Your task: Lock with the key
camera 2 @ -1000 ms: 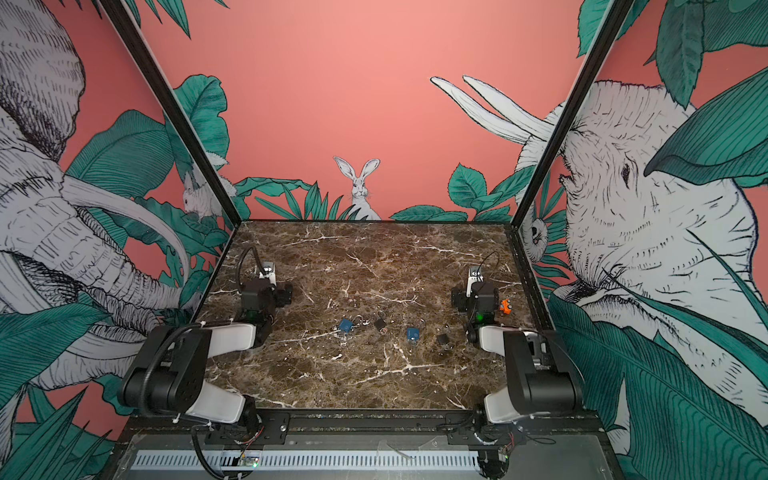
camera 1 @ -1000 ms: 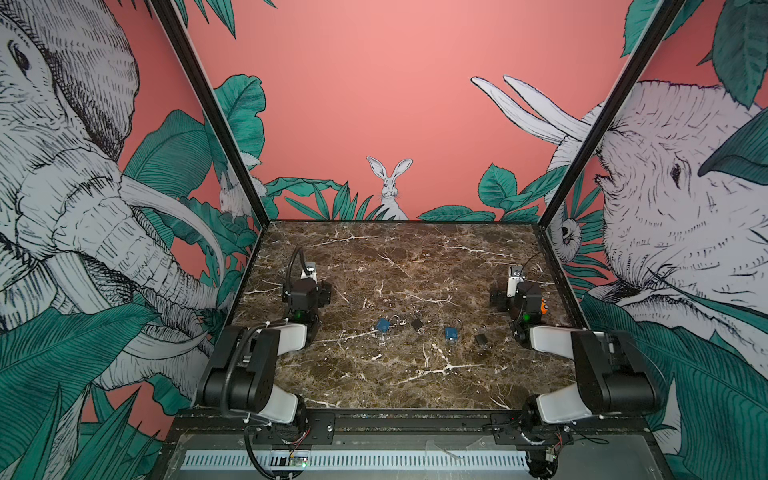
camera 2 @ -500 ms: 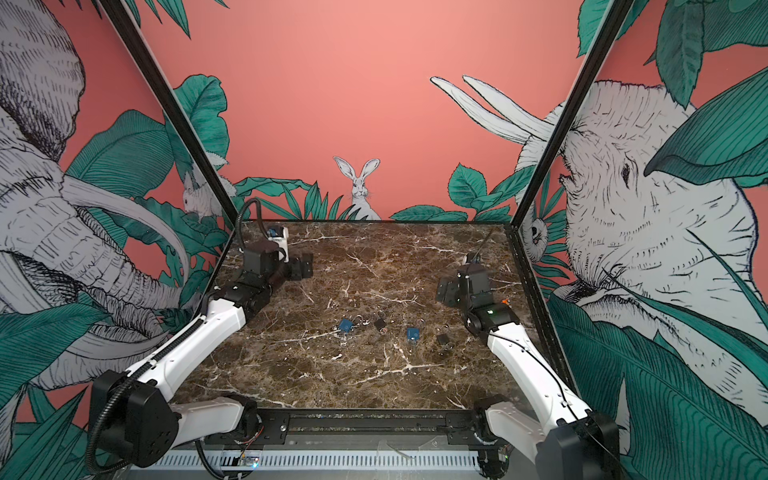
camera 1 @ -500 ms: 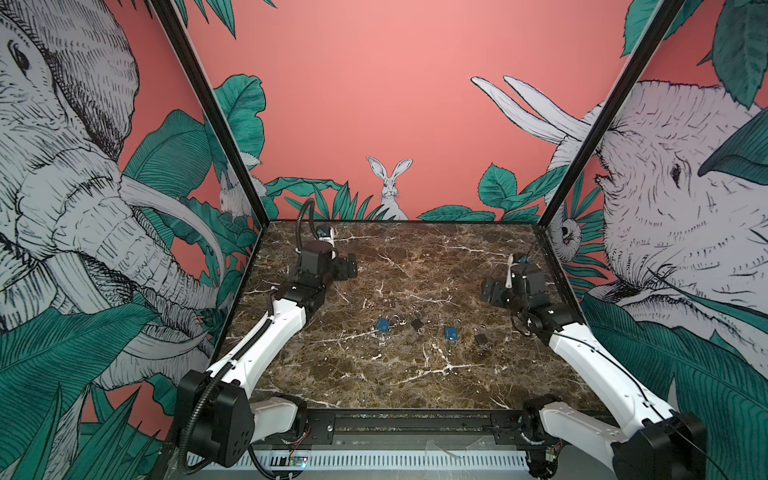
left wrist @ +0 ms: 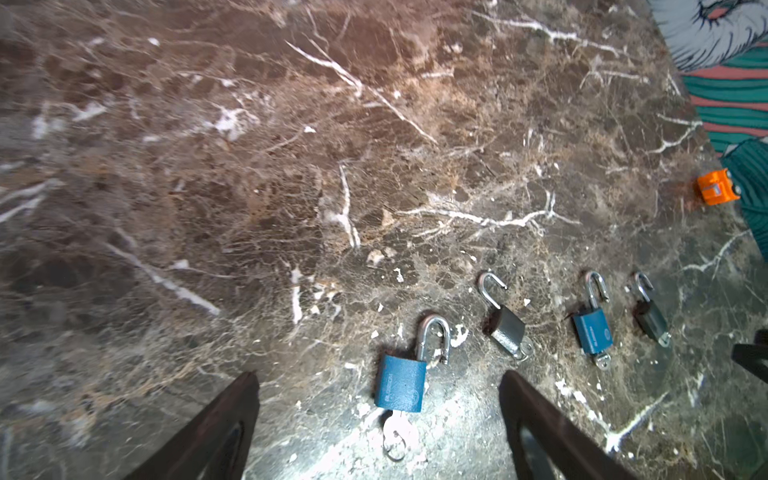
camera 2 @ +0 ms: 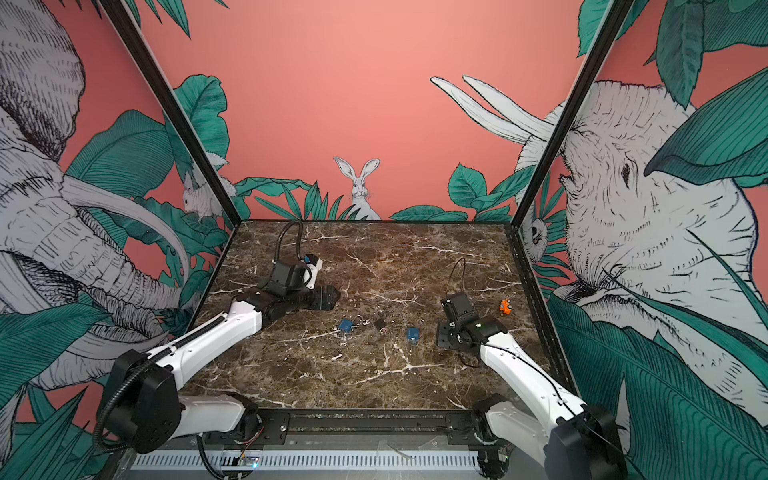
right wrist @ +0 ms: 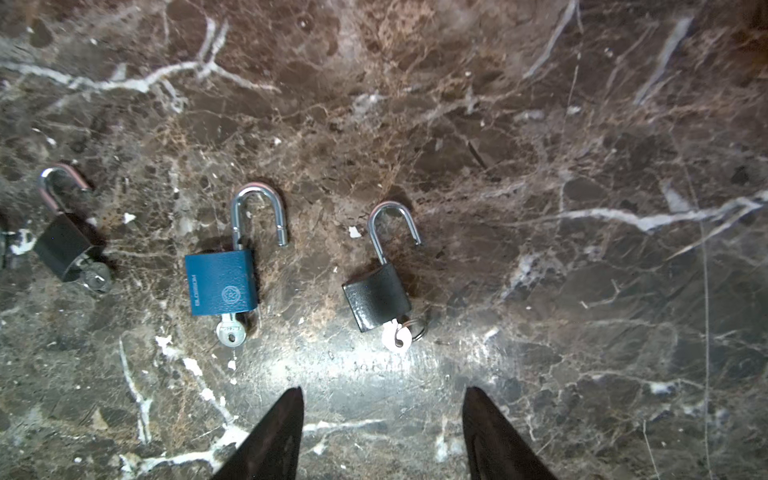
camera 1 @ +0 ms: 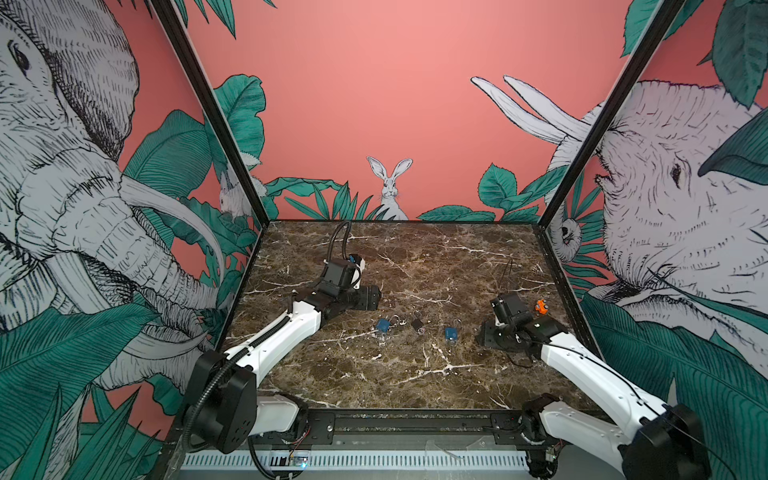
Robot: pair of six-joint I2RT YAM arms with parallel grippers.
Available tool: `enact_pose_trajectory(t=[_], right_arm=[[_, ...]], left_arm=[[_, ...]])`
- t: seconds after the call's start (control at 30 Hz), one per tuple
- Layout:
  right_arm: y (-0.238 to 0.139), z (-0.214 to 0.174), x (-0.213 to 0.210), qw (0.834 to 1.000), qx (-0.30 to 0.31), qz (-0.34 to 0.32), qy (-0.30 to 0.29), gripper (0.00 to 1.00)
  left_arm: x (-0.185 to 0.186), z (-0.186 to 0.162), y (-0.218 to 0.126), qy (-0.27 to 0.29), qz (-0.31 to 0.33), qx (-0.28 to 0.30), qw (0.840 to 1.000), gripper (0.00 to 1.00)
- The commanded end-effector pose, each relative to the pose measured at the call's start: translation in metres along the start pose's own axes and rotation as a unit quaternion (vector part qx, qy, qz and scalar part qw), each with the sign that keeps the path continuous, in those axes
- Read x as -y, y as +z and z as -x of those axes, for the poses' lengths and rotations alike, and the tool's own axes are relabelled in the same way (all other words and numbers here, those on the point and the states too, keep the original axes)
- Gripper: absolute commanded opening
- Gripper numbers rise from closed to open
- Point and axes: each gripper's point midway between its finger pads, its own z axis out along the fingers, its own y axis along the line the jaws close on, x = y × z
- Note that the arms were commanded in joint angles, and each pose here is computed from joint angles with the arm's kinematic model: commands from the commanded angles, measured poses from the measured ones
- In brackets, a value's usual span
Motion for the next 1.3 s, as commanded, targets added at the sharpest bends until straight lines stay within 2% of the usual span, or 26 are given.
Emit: enact_pose_trajectory(t=[0.0, 0.2, 0.23, 0.73, 0.77, 1.27], right_arm=[[0.008, 0.004, -0.004, 1.000, 0.003, 0.001, -0.004, 0.56], [0.027, 0.005, -0.006, 1.000, -0.015, -0.011, -0.015, 0.53], [0.031, 0.006, -0.007, 1.000, -0.016, -0.009, -0.013, 0.50], [0.055, 0.003, -0.001, 0.999, -0.028, -0.037, -0.010, 0.46], [0.057, 0.003, -0.001, 0.999, -0.027, -0.038, -0.010, 0.42], [0.066, 0.001, -0.001, 0.998, -0.043, -0.046, -0.017, 0.42]], left_arm=[[0.029, 0.016, -0.001, 0.000, -0.042, 0.024, 0.999, 0.90], [0.048, 0.011, 0.008, 0.008, -0.061, 0.013, 0.998, 0.88], [0.049, 0.010, 0.009, 0.007, -0.065, 0.011, 0.998, 0.88], [0.061, 0.011, 0.013, 0.009, -0.090, 0.002, 0.996, 0.86], [0.062, 0.010, 0.013, 0.009, -0.091, 0.000, 0.996, 0.86], [0.065, 0.006, 0.017, 0.013, -0.098, -0.005, 0.995, 0.86]])
